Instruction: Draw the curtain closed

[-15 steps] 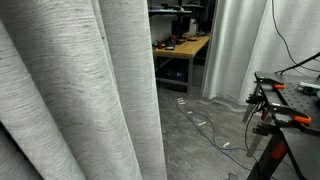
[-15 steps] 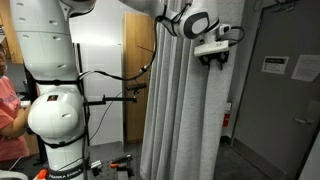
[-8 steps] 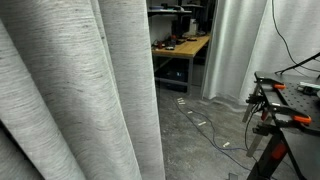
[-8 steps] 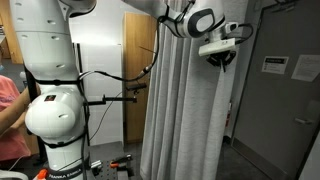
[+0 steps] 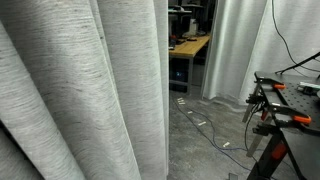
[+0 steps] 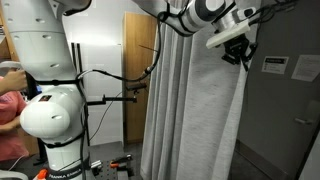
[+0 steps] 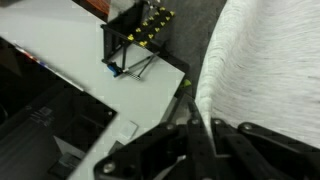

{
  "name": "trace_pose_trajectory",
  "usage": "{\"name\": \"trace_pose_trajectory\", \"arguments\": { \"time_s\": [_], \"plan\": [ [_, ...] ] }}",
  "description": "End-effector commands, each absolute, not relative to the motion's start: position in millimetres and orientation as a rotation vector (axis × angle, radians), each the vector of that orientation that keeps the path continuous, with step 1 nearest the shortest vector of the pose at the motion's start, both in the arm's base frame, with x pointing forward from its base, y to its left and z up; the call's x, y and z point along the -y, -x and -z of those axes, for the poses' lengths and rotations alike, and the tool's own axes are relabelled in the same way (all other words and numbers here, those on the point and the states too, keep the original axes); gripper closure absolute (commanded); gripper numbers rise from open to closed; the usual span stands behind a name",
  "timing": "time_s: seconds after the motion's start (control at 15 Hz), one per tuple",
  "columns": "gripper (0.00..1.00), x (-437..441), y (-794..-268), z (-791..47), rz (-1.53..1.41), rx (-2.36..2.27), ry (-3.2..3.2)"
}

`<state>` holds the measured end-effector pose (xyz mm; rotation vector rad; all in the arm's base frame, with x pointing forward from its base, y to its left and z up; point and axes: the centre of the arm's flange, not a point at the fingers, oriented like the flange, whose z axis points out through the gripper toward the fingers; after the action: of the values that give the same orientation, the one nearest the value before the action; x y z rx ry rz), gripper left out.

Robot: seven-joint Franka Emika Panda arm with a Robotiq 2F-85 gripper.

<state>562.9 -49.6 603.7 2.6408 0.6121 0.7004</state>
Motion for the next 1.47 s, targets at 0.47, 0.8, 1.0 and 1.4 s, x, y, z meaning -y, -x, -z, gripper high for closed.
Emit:
{"name": "trace_pose_trajectory", "arguments": {
  "time_s": [0.47, 0.8, 1.0, 1.4],
  "plan": [
    [1.0, 209, -482, -656, -0.557, -0.304, -2.502],
    [1.0, 298, -456, -679, -0.531, -0.057, -2.533],
    [1.0, 355, -435, -688, -0.475, 0.116, -2.561],
    [1.0, 452, -393, -677, -0.396, 0.469, -2.67]
  ]
}}
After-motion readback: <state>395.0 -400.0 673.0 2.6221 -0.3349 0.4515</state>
